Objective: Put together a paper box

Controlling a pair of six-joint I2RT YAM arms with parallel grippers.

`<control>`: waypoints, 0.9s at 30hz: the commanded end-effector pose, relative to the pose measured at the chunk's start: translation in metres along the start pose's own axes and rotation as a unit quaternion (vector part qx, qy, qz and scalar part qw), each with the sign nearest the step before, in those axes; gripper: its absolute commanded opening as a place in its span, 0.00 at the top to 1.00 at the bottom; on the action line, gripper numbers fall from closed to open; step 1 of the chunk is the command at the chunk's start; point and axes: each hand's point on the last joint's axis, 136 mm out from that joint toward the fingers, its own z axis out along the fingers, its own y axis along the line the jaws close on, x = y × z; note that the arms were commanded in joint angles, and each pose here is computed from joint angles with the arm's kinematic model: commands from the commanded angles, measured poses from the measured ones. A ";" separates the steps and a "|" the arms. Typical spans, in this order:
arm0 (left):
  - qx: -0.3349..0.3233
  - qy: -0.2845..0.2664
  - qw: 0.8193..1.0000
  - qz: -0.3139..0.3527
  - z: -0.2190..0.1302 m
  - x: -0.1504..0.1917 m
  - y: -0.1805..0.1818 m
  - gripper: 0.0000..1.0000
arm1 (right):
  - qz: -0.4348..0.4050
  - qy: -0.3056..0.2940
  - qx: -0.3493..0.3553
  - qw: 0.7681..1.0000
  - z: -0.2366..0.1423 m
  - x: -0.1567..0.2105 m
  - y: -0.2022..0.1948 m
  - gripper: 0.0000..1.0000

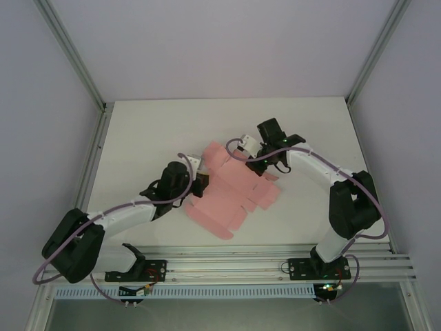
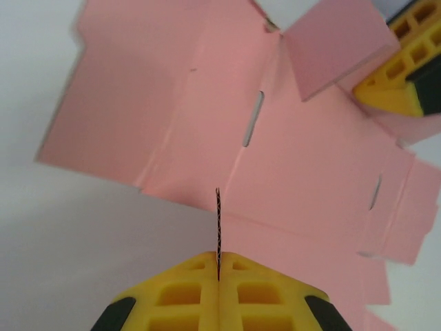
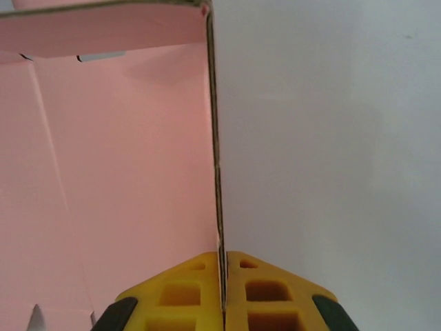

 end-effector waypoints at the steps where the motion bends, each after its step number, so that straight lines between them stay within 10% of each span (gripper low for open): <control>1: -0.009 0.013 0.993 0.113 0.007 -0.001 -0.012 1.00 | -0.001 -0.017 0.022 1.000 -0.009 -0.019 0.000 1.00; 9: -0.061 0.026 0.960 0.270 0.032 0.025 -0.044 1.00 | 0.019 -0.049 0.011 0.999 -0.023 -0.040 0.003 1.00; 27: -0.167 0.016 0.928 0.334 0.090 0.038 -0.070 1.00 | 0.011 -0.032 0.021 0.999 -0.011 -0.028 0.026 1.00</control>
